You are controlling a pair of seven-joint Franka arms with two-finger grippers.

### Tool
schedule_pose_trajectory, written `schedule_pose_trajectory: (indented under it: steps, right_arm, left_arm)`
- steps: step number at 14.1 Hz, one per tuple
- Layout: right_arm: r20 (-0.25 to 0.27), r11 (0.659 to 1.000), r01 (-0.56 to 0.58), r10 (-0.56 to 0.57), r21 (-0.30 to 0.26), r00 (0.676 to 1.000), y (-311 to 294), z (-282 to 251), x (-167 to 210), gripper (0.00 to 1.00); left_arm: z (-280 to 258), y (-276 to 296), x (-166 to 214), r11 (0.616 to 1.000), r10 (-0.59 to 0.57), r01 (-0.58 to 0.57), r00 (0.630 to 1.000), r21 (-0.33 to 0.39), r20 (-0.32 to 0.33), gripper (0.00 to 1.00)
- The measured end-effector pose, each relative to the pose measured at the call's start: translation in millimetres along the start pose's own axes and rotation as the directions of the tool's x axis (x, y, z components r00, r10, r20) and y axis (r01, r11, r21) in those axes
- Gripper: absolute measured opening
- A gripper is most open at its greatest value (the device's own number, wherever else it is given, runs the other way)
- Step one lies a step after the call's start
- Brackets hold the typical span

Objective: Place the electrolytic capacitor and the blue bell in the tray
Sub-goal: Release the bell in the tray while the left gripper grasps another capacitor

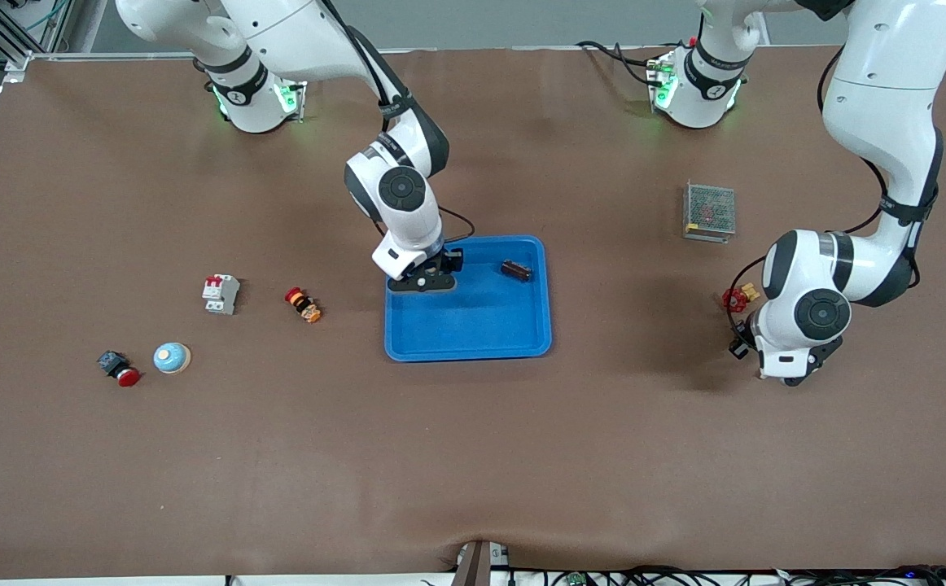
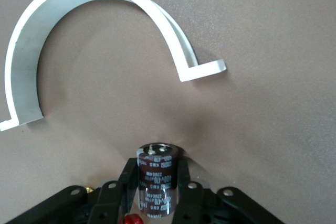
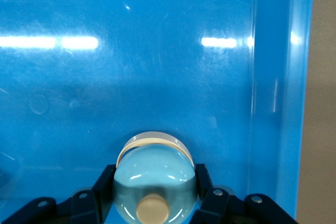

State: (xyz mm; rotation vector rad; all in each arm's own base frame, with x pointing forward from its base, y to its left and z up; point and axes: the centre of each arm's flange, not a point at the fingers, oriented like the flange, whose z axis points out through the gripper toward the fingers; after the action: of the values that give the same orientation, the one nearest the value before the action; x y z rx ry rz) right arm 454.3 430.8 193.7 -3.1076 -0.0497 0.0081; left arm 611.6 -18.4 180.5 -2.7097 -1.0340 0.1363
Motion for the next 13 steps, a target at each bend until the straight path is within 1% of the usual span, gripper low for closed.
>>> schedule_pose_trajectory:
  steps: [3, 5, 6, 7, 8, 9, 11, 12, 13]
  right_arm:
    - [0.0, 1.0, 0.002, -0.002, -0.001, 1.0, -0.8, 1.1, -0.9, 0.65]
    - [0.0, 1.0, 0.002, -0.002, -0.001, 1.0, -0.6, 1.3, -0.8, 0.67]
    - [0.0, 1.0, 0.001, -0.001, -0.001, 1.0, -0.5, 1.3, -0.7, 0.74]
    - [0.0, 1.0, 0.001, -0.001, -0.001, 1.0, -0.5, 1.3, -0.7, 0.82]
    - [0.0, 1.0, 0.001, -0.001, -0.001, 1.0, -0.4, 1.3, -0.7, 0.93]
    - [0.0, 1.0, 0.001, -0.001, -0.001, 1.0, -0.6, 1.0, -0.5, 0.99]
    - [-0.002, 1.0, 0.002, -0.002, 0.002, 1.0, -1.7, -2.3, 0.4, 1.0]
    - [0.007, 1.0, 0.005, -0.005, -0.004, 1.0, -1.8, -6.9, 0.7, 1.0]
    - [0.026, 1.0, 0.01, -0.01, -0.018, 1.0, 0.1, -15.5, 1.8, 1.0]
  left_arm:
    - [-0.5, 0.6, 0.1, 1.0, 0.001, -0.001, 1.0, -0.004, -0.003, 0.34]
    - [-1.7, 2.2, -0.2, 1.0, 0.001, -0.002, 1.0, -0.011, -0.007, 0.34]
    - [-2.8, 3.5, -0.4, 1.0, 0.001, -0.001, 1.0, -0.016, -0.01, 0.34]
    - [-5.2, 4.8, -0.2, 1.0, -0.002, 0.001, 1.0, -0.022, -0.014, 0.34]
    - [-8.8, 6.2, -0.1, 1.0, -0.009, 0.008, 1.0, -0.029, -0.018, 0.34]
    - [-13.6, 9.3, -1.2, 0.999, -0.019, 0.018, 1.0, -0.039, -0.02, 0.34]
    - [-26.7, 20.0, -7.0, 0.997, -0.045, 0.044, 0.999, -0.069, -0.016, 0.34]
    - [-33.8, 26.9, -11.7, 0.995, -0.055, 0.054, 0.998, -0.082, -0.009, 0.34]
    - [-41.1, 33.6, -16.1, 0.994, -0.067, 0.067, 0.998, -0.09, 0.0, 0.34]
